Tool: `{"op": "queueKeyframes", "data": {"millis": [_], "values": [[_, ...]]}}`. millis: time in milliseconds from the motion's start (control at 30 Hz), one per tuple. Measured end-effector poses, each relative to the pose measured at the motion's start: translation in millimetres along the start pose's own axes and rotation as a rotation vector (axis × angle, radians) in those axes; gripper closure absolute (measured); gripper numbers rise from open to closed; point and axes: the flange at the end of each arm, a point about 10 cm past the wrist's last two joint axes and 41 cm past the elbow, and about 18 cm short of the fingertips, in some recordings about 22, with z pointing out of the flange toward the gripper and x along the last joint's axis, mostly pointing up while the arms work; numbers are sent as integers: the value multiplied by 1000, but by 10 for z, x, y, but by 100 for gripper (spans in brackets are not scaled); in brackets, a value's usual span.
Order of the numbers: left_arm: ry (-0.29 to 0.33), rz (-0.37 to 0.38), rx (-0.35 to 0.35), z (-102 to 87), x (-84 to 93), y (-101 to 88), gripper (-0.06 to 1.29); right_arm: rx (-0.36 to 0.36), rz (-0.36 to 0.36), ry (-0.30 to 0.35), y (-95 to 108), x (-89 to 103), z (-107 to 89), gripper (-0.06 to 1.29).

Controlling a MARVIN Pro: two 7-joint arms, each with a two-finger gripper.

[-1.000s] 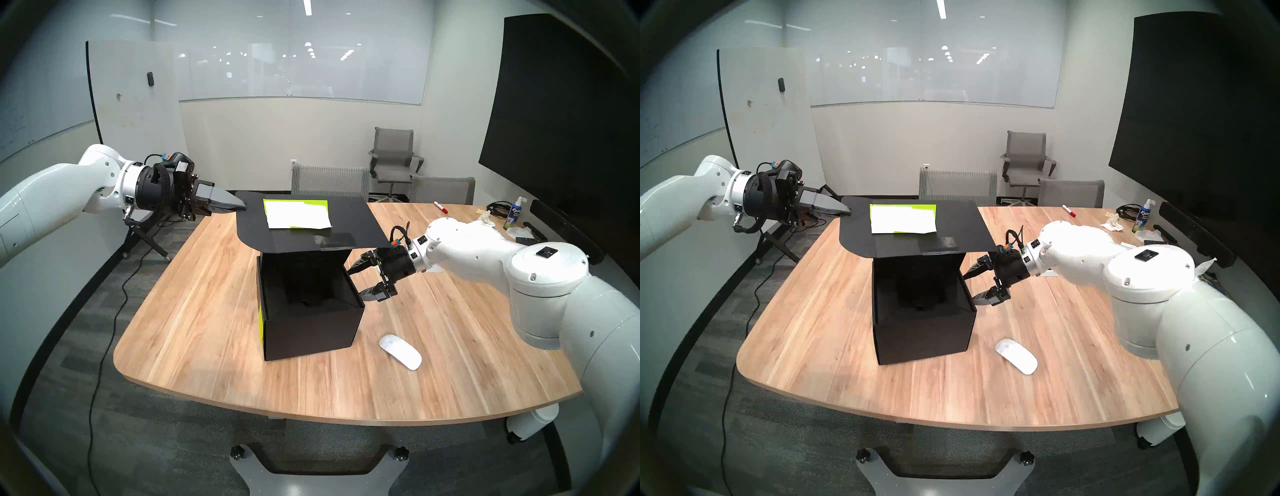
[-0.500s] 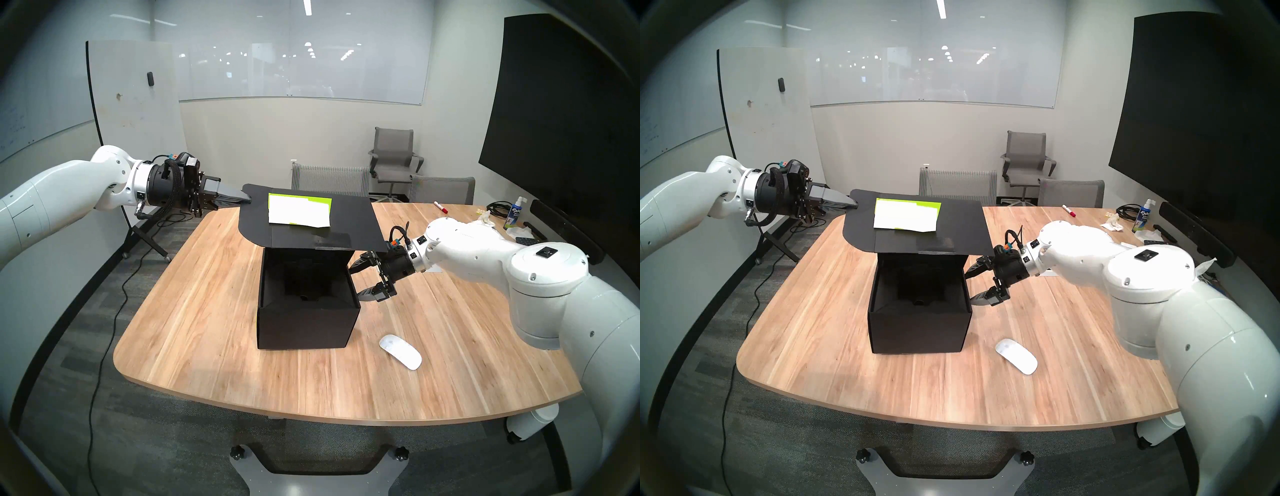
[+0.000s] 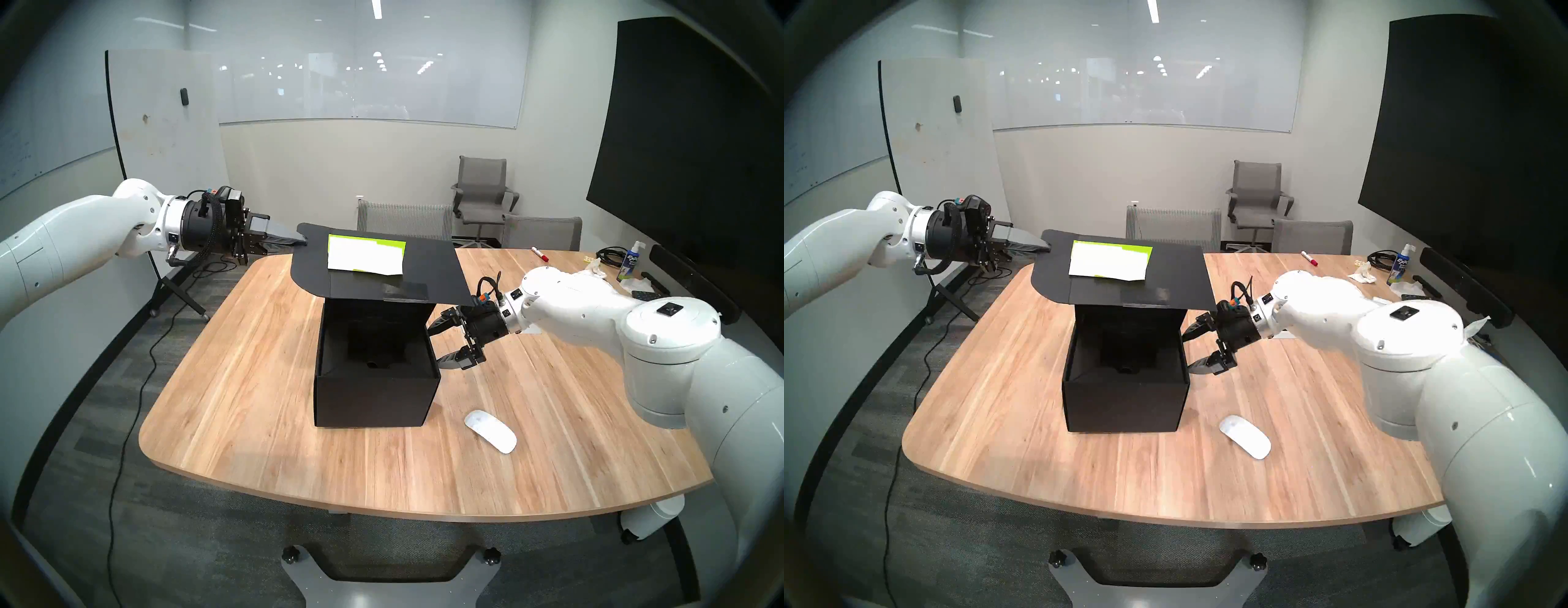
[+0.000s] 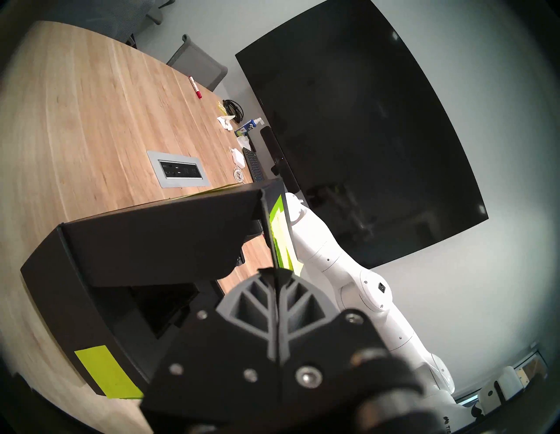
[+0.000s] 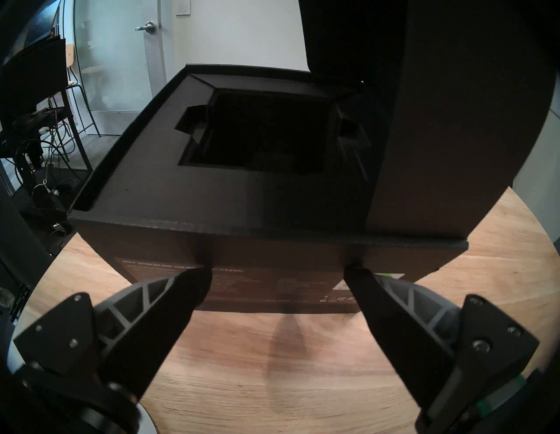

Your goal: Open the box and place the mouse inside

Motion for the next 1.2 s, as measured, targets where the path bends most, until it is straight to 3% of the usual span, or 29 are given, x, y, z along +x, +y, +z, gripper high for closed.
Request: {"op": "queueKeyframes", "data": {"millis": [567, 1200], "values": [[61, -22, 2, -91, 191, -24, 125, 4, -2, 3, -1, 11, 18, 3], [126, -52, 84, -208, 429, -221, 125, 5, -4, 10, 4, 31, 37, 3]]}}
